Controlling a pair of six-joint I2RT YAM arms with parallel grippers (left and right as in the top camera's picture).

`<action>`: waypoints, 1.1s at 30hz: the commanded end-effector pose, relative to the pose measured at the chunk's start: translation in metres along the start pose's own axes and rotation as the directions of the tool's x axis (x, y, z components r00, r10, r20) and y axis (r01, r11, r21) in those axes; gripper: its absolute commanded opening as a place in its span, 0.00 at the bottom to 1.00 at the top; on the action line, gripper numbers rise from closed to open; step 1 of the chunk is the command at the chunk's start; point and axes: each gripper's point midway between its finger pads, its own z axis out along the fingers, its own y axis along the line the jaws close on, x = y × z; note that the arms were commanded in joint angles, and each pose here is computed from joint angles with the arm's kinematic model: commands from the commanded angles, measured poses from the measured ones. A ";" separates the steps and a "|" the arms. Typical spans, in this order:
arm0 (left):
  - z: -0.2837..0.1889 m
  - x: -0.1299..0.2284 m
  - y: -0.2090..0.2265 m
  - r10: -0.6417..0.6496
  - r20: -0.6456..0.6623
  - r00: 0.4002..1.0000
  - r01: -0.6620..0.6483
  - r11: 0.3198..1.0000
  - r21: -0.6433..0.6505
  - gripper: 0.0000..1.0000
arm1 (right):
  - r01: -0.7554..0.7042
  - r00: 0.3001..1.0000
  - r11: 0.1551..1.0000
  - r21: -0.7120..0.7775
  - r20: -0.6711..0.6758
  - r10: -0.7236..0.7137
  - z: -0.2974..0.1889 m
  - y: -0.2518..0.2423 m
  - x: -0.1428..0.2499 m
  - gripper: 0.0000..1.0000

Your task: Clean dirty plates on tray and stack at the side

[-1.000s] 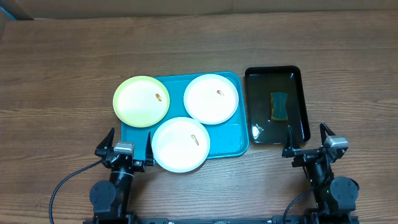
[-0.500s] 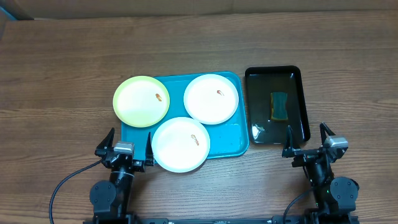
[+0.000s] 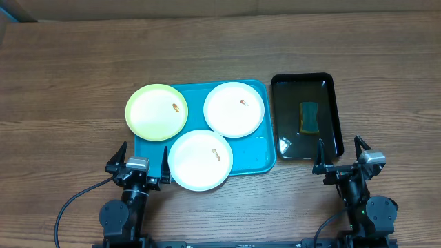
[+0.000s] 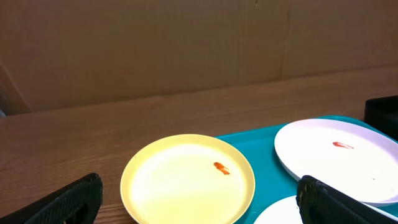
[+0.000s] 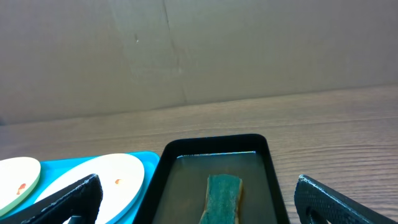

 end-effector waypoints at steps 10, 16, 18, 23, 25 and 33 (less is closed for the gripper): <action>-0.006 -0.033 -0.031 -0.028 0.133 0.991 0.004 0.983 0.181 1.00 | 0.006 1.000 1.000 0.009 0.007 -0.006 0.000 -0.002 0.001 1.00; -0.033 -0.096 -0.064 -0.302 0.086 0.949 0.238 0.872 0.429 1.00 | 0.006 1.000 1.000 0.009 0.007 -0.006 0.000 -0.002 0.001 1.00; -0.042 -0.119 -0.070 -0.315 0.035 0.948 0.264 0.846 0.463 1.00 | 0.006 1.000 1.000 0.009 0.007 -0.006 0.000 -0.002 0.001 1.00; -0.048 -0.175 -0.082 -0.256 -0.184 0.949 0.315 0.799 0.513 1.00 | 0.006 1.000 1.000 0.009 0.007 -0.006 0.000 -0.002 0.001 1.00; -0.045 -0.187 -0.088 -0.230 -0.342 0.911 0.387 0.764 0.516 1.00 | 0.006 1.000 1.000 0.009 0.007 -0.006 0.000 -0.002 0.001 1.00; -0.003 -0.193 -0.081 -0.157 -0.764 0.626 0.571 0.759 0.312 1.00 | 0.006 1.000 1.000 0.009 0.007 -0.006 0.000 -0.002 0.001 1.00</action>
